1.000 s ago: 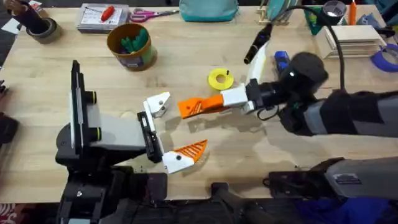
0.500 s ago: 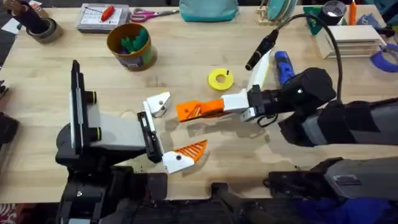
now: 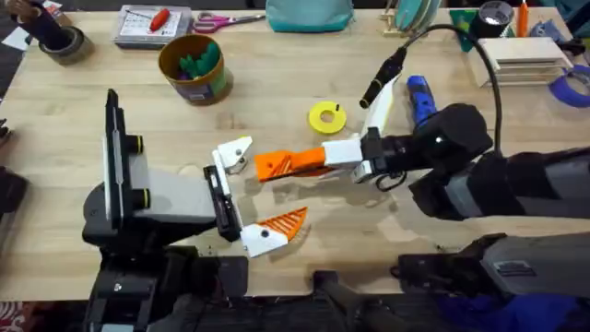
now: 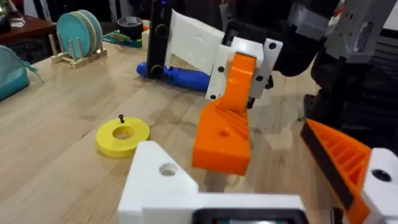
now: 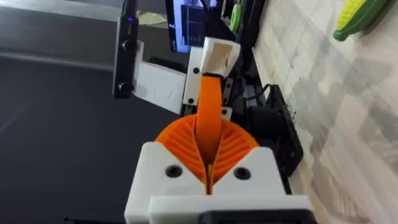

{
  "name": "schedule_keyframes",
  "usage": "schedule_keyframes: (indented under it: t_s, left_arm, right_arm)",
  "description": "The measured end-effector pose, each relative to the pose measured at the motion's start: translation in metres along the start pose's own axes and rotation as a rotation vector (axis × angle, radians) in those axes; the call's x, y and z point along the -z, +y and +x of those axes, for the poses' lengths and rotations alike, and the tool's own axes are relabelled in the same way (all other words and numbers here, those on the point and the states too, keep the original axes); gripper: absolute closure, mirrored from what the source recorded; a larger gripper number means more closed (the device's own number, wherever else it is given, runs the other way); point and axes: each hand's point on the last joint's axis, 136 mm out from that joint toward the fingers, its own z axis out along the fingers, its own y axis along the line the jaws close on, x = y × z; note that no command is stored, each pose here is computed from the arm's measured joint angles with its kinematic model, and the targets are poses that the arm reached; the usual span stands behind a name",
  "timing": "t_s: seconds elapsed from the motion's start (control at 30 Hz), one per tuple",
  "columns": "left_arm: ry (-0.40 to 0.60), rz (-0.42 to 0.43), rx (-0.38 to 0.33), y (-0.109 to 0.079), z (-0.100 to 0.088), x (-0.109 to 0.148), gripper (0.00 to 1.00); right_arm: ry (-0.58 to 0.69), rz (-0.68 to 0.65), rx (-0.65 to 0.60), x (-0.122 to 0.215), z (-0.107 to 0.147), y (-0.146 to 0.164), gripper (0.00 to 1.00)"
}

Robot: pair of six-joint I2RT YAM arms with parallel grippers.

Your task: Pick up the gripper from the table and insert it into the empty holder that is missing its gripper. Then pick up a screw, insert it into the mounting hole, and use the screwdriver to tighten it. Finally, clean up the table by picking up the vegetable and placing it into the bucket.

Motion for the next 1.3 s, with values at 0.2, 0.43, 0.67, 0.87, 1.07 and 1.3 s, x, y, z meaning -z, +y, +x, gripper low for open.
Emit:
schedule_keyframes:
  t_s: [0.2, 0.43, 0.67, 0.87, 1.07, 1.3]
  left_arm:
    - [0.0, 0.0, 0.0, 0.0, 0.0, 0.0, 0.015]
    - [0.0, 0.0, 0.0, 0.0, 0.0, 0.0, 0.015]
    - [0.0, 0.0, 0.0, 0.0, 0.0, 0.0, 0.015]
    - [0.0, 0.0, 0.0, 0.0, 0.0, 0.0, 0.015]
    - [0.0, 0.0, 0.0, 0.0, 0.0, 0.0, 0.015]
    - [0.0, 0.0, 0.0, 0.0, 0.0, 0.0, 0.015]
  right_arm:
    - [0.001, -0.003, -0.001, -0.005, 0.002, 0.001, 0.993]
    - [-0.003, -0.002, -0.007, -0.009, 0.004, 0.0, 0.993]
    - [-0.005, 0.003, -0.012, -0.01, 0.004, -0.002, 0.993]
    - [-0.009, 0.005, -0.008, -0.01, 0.003, -0.002, 0.993]
    - [-0.007, 0.03, -0.039, -0.01, 0.003, -0.018, 0.993]
    - [-0.007, 0.027, -0.006, -0.01, 0.003, -0.019, 0.993]
